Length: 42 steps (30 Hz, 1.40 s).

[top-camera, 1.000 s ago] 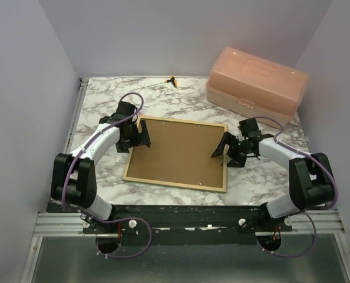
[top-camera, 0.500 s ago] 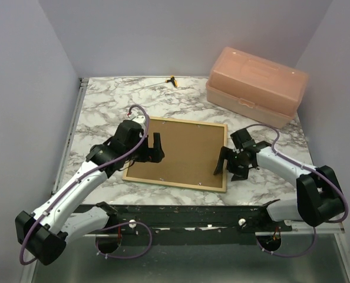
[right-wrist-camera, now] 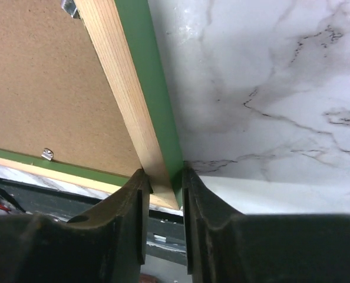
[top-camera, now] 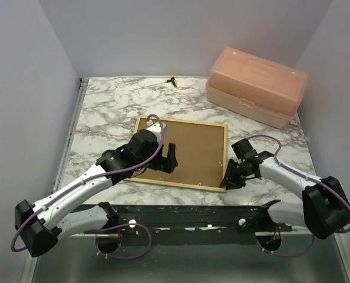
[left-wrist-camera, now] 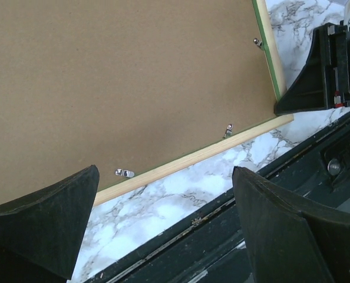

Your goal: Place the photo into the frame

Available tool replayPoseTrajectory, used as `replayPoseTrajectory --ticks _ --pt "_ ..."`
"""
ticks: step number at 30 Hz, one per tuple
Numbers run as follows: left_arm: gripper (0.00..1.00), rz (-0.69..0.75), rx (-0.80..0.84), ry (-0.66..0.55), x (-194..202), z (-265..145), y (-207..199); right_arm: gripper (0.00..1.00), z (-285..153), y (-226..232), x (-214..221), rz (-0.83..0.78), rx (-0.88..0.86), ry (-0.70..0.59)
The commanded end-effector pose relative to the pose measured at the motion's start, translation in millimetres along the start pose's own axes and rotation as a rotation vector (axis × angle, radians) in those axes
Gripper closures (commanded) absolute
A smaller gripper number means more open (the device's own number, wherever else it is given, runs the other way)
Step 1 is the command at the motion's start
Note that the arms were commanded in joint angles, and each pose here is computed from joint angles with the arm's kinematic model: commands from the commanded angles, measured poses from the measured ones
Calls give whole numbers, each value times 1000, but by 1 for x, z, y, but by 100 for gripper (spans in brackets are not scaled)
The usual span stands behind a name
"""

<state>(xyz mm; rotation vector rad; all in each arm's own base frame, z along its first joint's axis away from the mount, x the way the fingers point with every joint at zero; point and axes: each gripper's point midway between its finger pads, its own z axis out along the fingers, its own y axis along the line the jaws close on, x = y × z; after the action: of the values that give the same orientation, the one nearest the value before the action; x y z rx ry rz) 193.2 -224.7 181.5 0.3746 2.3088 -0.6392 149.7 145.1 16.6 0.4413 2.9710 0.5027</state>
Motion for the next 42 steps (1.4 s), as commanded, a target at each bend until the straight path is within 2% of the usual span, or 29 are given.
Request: replayPoseTrajectory --ticks 1,5,9,19,23,26,31,42 --pt "2 69 2 -22 1 10 -6 77 4 -7 11 10 19 33" --pt "1 143 31 -4 8 15 -16 94 -8 2 5 -4 5 10" --pt "1 248 43 10 14 19 -27 100 -24 12 -1 -21 -13 -5" --pt "2 563 78 -8 31 14 -61 100 -68 48 -12 -52 -104 -26" --pt "1 736 65 -24 39 11 -74 100 -81 57 -13 -67 -133 -28" --pt "2 867 -19 -31 43 13 -72 100 -86 63 -13 -71 -156 -19" --pt "2 998 -85 -18 53 21 -76 100 -98 74 -13 -81 -196 -24" --pt "4 1217 -296 -16 56 50 -67 100 -121 86 -13 -113 -240 -38"
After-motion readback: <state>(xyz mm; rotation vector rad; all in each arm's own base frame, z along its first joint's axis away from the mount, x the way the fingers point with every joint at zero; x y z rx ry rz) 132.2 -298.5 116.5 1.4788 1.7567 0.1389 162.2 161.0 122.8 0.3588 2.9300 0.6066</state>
